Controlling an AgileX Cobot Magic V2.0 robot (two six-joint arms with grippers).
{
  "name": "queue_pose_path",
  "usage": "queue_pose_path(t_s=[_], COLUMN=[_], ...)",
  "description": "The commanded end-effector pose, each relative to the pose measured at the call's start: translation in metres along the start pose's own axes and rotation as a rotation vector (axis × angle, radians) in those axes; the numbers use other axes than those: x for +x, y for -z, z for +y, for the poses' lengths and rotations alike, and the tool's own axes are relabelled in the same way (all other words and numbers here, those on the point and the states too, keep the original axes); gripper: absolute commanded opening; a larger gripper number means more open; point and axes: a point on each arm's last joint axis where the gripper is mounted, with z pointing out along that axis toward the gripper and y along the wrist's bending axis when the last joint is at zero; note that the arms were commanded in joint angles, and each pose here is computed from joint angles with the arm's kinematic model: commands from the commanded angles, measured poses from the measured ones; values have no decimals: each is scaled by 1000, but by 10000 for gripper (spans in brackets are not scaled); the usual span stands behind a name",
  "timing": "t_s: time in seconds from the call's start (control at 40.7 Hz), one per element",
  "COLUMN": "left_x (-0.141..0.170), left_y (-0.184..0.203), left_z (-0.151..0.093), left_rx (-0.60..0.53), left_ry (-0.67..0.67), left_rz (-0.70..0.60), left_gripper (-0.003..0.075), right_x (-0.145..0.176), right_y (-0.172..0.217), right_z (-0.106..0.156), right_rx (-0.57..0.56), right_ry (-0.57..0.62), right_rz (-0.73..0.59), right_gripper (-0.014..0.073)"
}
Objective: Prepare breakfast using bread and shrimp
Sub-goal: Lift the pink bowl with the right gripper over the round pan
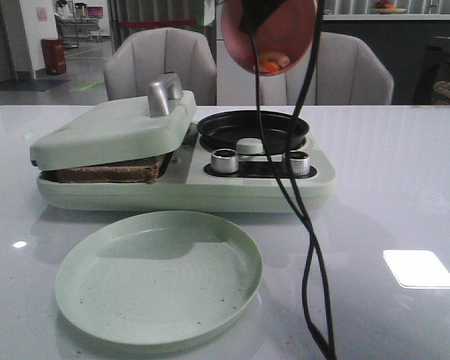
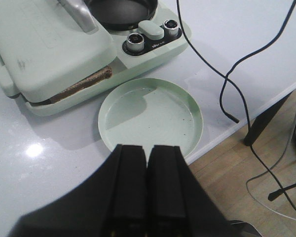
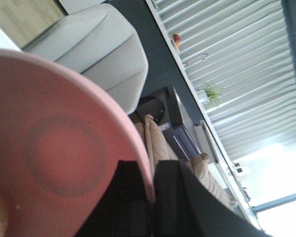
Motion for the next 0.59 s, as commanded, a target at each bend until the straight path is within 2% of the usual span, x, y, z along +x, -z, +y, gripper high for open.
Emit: queue_pose_path(t_s=[0.0, 0.148, 0.32, 0.369, 0.443, 0.565], left_x=[-13, -13, -13, -13, -13, -13], left_y=[5, 5, 5, 5, 5, 5], left_z=[-2, -2, -2, -2, -2, -2], left_rx=[12, 12, 12, 12, 12, 12], left_ry=[3, 3, 3, 3, 3, 3], left_rz=[-93, -93, -93, -93, -93, -93], left_gripper=[101, 101, 101, 101, 101, 101], right_x=[-14, -16, -33, -34, -32, -20], right_y=[7, 6, 8, 8, 5, -8], right_z=[-47, -48, -75, -75, -67, -23], right_rx=[177, 179, 223, 225, 217, 203], right_ry=[-33, -40, -34, -15, -1, 84], right_rz=[-39, -44, -68, -68, -55, 14], right_gripper=[45, 45, 45, 45, 45, 45])
